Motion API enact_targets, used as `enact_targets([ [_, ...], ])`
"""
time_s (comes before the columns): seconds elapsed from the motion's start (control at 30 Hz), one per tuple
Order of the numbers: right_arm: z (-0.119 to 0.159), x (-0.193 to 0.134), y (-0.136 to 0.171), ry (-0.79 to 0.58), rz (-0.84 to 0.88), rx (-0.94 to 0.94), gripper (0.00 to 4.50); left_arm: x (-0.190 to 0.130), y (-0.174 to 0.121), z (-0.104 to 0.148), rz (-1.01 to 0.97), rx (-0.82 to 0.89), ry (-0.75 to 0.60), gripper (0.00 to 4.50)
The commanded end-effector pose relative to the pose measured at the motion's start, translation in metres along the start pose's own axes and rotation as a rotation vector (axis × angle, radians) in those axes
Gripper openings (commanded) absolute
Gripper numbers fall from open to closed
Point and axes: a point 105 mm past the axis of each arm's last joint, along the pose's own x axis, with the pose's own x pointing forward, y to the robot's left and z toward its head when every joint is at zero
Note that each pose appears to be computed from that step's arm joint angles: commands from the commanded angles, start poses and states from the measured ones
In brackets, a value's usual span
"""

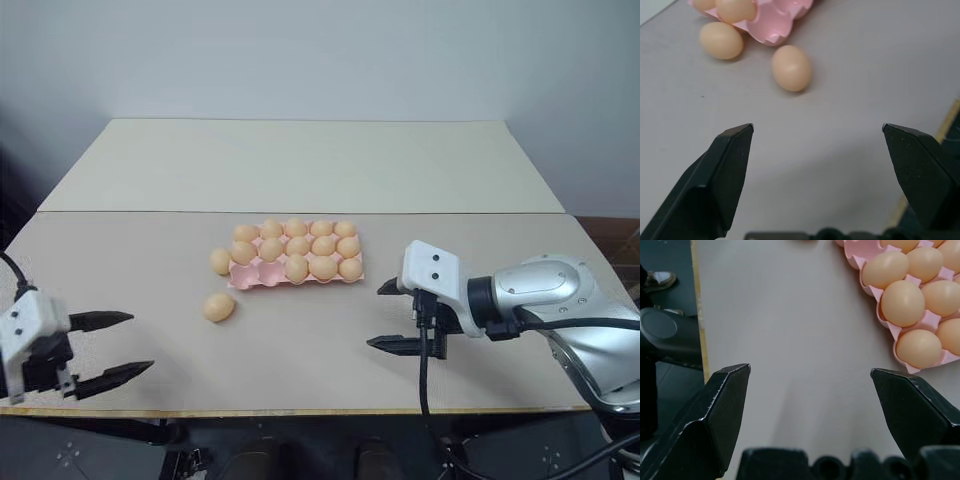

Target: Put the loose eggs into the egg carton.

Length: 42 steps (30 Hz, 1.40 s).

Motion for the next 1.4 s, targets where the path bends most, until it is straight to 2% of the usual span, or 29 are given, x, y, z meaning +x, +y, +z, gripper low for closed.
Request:
enact_targets([
  [0.03,0.006,-0.001,0.002,-0.020,-0.030,-0.021,4.48,0.013,0.000,0.007,0.088,-0.021,-0.059,4.50],
  [0.2,0.010,0.007,0.002,-0.057,-0.072,-0.009,4.48,0.057,-0.009,0.006,0.113,-0.117,-0.109,4.50],
  [0.3,0.010,0.008,0.000,-0.058,-0.092,-0.010,4.48,0.072,-0.007,0.006,0.132,-0.125,-0.105,4.50],
  [0.53,0.010,0.006,-0.002,-0.058,-0.115,-0.009,4.48,0.093,0.007,0.004,0.183,-0.138,-0.090,4.50],
  [0.73,0.003,-0.001,-0.017,-0.027,-0.186,-0.002,4.48,0.114,0.001,0.002,0.135,-0.149,-0.093,4.50],
  [0.93,0.002,-0.001,-0.017,-0.032,-0.203,-0.001,4.48,0.128,0.007,0.000,0.157,-0.157,-0.102,4.50],
  [1.03,0.001,-0.001,-0.017,-0.031,-0.214,0.004,4.50,0.131,0.005,0.001,0.142,-0.157,-0.102,3.87],
  [1.23,0.000,-0.003,-0.020,-0.022,-0.233,0.006,4.50,0.129,0.004,0.004,0.134,-0.148,-0.101,1.90],
  [1.4,-0.001,-0.002,-0.022,-0.025,-0.242,0.009,4.50,0.123,0.008,0.000,0.151,-0.119,-0.064,1.79],
])
